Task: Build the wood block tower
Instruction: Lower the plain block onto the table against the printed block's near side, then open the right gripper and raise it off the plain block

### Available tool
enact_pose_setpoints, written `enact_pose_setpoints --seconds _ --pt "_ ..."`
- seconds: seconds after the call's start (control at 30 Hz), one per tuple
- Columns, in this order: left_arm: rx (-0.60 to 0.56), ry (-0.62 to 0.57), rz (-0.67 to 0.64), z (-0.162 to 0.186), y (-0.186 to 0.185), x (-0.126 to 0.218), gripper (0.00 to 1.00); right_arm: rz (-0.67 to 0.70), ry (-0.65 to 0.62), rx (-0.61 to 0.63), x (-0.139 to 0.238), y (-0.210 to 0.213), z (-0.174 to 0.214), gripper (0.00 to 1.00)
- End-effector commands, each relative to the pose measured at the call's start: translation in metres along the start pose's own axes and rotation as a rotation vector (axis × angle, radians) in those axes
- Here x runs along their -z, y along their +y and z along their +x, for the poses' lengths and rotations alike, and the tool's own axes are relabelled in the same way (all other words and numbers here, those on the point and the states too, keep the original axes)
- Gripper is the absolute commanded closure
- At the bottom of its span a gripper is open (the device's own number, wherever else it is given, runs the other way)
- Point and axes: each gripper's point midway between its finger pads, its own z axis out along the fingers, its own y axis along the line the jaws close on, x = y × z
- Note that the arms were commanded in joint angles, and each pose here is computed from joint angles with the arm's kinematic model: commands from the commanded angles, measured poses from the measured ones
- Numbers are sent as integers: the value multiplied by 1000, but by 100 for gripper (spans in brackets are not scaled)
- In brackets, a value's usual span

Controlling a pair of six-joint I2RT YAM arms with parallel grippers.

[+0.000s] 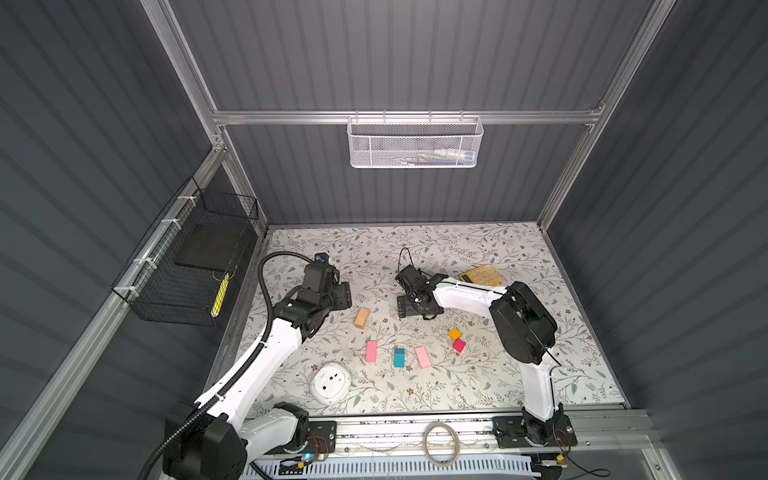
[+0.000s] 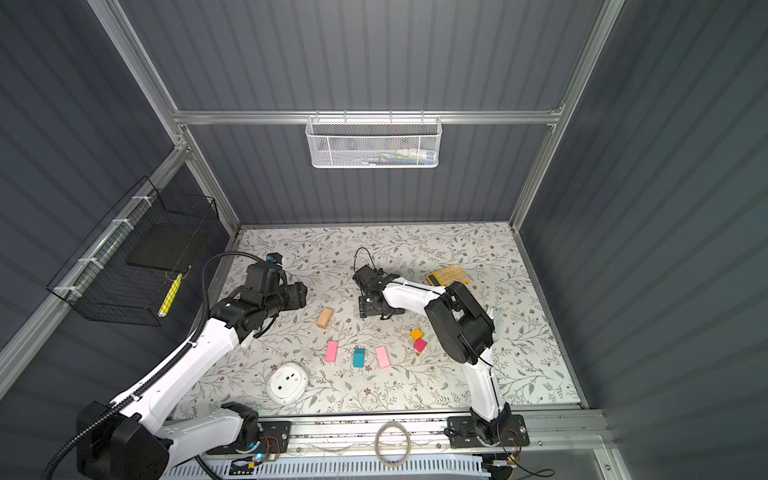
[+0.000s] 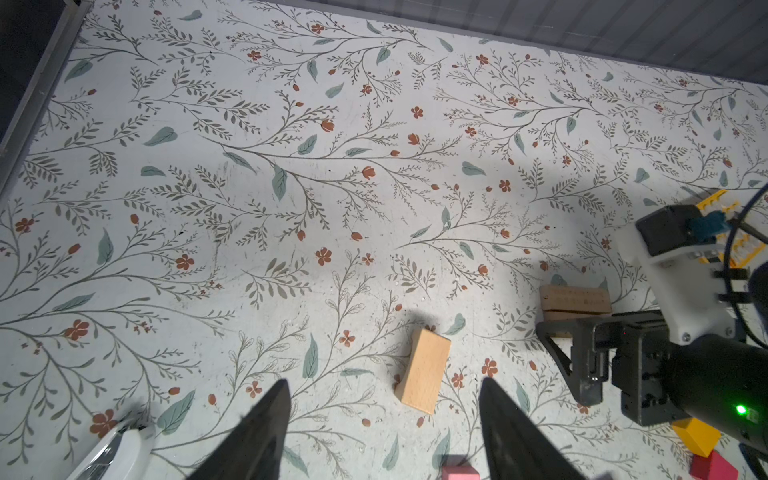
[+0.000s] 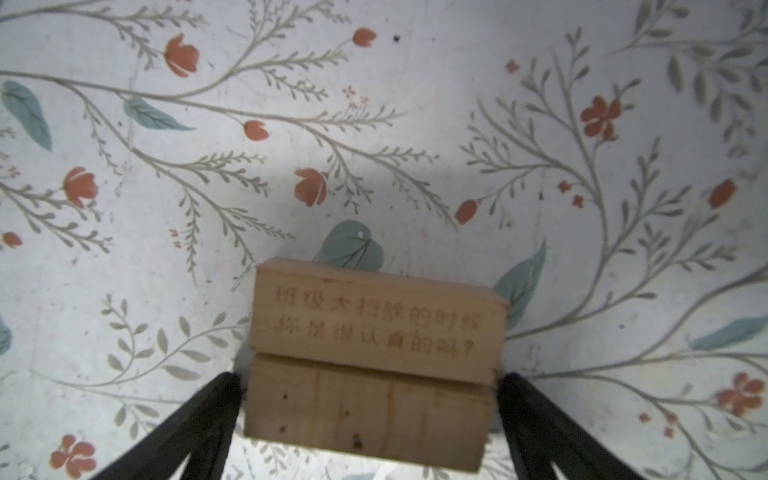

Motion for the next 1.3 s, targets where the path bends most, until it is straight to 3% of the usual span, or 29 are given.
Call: enact_pose_setpoints --seconds 0.0,0.77,1.27 --pt "-19 -14 1 -5 -2 8 28 19 28 14 1 -5 7 1" --pt "-18 -40 -20 -7 5 22 28 -62 -97 -15 79 -5 -25 1" --pt "-1 -53 9 -9 0 23 28 -117 -129 -54 110 -5 -6 1"
